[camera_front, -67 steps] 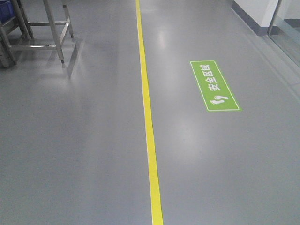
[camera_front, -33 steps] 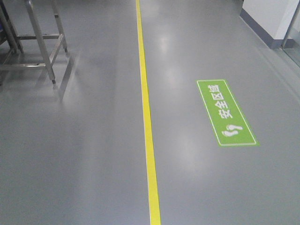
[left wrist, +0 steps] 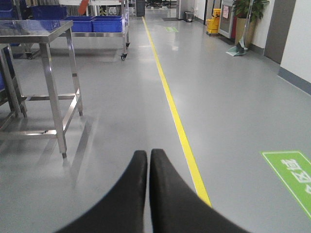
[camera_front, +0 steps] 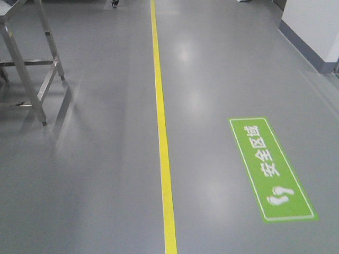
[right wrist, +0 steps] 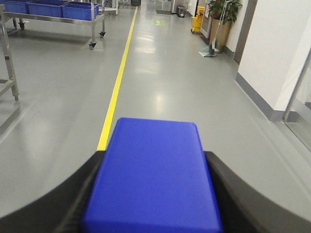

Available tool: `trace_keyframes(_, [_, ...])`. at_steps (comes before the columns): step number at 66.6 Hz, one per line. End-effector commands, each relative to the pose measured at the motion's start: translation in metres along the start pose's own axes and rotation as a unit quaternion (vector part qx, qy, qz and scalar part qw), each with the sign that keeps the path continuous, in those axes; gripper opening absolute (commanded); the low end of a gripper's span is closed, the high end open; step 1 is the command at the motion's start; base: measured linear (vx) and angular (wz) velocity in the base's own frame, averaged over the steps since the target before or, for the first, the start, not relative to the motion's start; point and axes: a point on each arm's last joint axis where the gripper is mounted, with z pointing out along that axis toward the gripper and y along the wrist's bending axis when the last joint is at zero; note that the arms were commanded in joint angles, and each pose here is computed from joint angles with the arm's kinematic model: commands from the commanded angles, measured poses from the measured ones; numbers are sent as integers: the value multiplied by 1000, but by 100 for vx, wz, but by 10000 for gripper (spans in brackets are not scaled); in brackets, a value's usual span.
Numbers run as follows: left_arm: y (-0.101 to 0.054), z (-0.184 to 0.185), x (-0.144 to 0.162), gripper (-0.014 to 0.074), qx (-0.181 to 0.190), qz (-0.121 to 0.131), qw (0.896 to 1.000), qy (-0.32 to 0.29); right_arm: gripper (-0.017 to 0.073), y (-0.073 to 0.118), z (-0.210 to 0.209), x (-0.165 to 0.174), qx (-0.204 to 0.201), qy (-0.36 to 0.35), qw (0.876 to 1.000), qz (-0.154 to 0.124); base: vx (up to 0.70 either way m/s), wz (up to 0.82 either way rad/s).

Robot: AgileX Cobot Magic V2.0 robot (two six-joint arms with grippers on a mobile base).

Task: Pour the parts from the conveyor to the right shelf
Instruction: 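Drive the base down the aisle holding the block in the right gripper, then drive the base between the bin shelves toward the roller shelf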

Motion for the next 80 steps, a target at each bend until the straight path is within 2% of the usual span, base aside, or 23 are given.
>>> trace_keyframes(1, [-1,-3,-14,-6,7,-8,998,-55,-5,-3,0,-14,13,-38,999,-1,79,3])
trace_keyframes(80, [-1,-3,-14,-6,7,-8,998,-55,-5,-3,0,-14,13,-38,999,-1,81,7])
